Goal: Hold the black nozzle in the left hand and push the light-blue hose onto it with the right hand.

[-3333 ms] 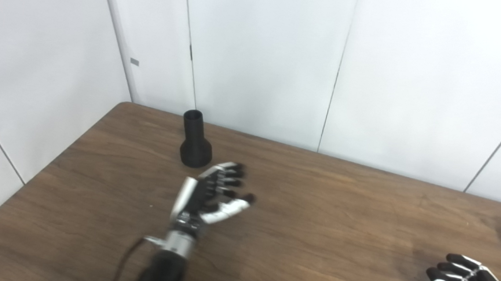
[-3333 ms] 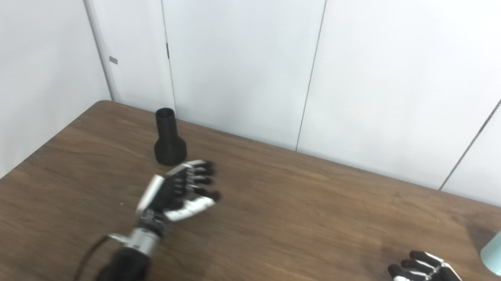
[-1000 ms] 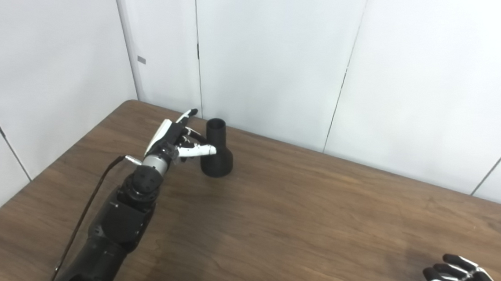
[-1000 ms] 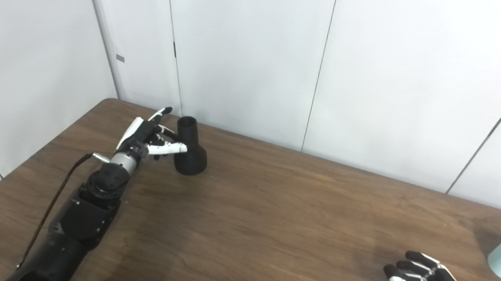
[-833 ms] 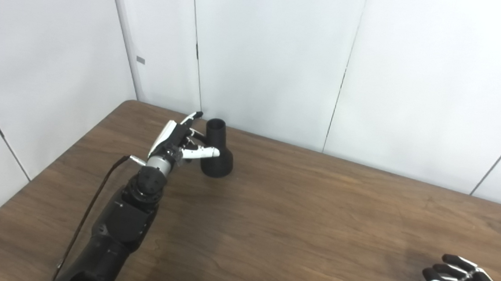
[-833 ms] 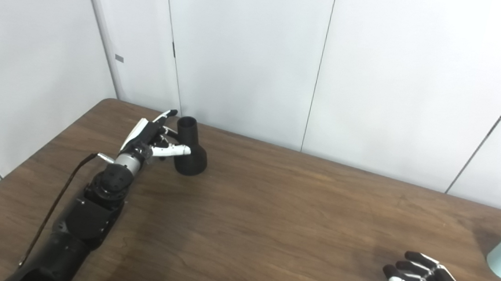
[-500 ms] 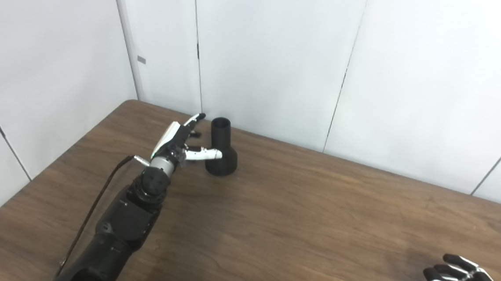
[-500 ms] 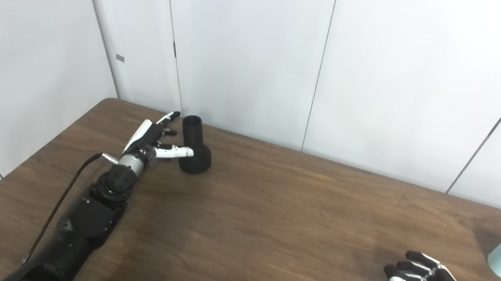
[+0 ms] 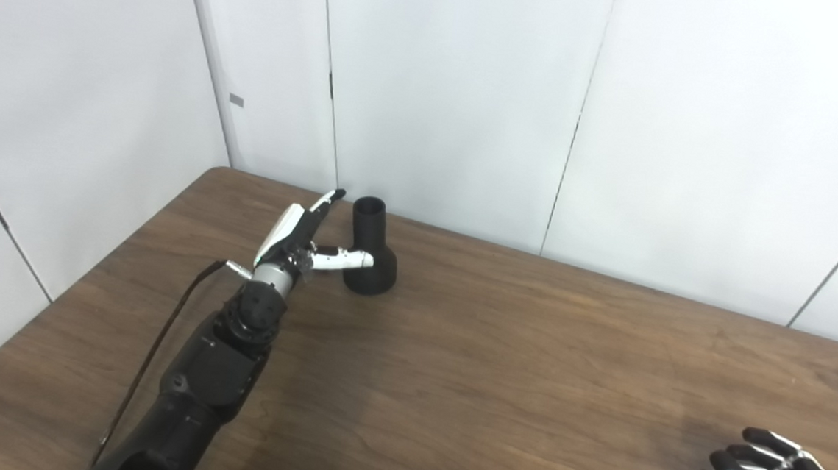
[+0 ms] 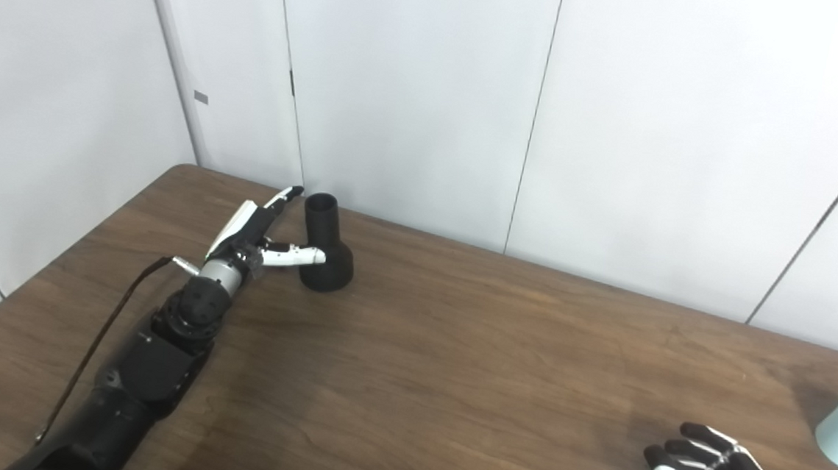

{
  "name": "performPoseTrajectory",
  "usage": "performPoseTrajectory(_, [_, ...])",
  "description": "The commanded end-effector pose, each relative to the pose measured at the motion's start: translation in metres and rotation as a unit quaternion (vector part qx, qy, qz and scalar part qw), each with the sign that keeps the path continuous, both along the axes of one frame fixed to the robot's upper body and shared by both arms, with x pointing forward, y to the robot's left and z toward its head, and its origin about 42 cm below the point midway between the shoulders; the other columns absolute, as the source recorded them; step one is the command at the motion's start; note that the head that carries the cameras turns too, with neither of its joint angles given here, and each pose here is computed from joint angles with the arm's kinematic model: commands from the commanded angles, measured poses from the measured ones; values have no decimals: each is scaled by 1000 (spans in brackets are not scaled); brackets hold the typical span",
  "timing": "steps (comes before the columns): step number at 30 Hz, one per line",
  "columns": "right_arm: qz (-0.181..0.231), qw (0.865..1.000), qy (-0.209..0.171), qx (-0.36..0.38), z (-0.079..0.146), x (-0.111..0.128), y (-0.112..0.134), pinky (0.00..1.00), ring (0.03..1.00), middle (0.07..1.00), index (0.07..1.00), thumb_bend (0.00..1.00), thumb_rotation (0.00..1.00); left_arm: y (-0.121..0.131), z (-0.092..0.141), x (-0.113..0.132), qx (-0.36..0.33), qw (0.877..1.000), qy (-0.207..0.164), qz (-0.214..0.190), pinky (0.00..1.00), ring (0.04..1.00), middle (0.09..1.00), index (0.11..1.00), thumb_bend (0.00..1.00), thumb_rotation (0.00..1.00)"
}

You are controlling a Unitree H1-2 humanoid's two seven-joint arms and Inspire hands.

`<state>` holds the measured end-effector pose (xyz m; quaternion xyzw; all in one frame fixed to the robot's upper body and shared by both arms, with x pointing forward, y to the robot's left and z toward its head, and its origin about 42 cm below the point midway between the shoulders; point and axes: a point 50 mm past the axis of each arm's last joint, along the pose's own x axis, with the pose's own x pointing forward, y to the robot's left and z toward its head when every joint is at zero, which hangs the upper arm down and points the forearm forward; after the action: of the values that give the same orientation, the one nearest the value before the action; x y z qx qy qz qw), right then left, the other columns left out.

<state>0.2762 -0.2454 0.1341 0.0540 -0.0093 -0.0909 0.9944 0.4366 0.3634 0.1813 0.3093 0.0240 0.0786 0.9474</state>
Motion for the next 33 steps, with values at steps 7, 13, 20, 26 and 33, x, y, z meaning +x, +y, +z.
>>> performPoseTrajectory(7, [6, 999, -42, -16, 17, 4, -1, 300, 393, 495, 528, 506, 0, 4, 50, 3, -12, 997, -71, -11, 559, 772, 986, 1000, 1000, 324])
performPoseTrajectory(13, [3, 999, -37, -14, 18, 6, 1, 312, 394, 495, 528, 507, 0, 21, 77, 0, -23, 996, -88, -14, 936, 992, 1000, 1000, 1000, 291])
performPoseTrajectory(20, [4, 999, -35, -11, 19, 6, 0, 310, 391, 494, 532, 506, 0, 29, 80, -4, -33, 995, -97, -5, 857, 949, 977, 1000, 997, 250])
performPoseTrajectory(26, [3, 999, -37, -17, 21, 4, 1, 312, 394, 497, 529, 506, 0, 32, 76, -5, -16, 996, -93, 4, 888, 967, 972, 1000, 980, 269])
performPoseTrajectory(33, [6, 999, -38, -23, 22, 3, 0, 302, 387, 494, 536, 505, 0, 29, 72, -5, -15, 996, -88, 2, 886, 969, 971, 1000, 1000, 263])
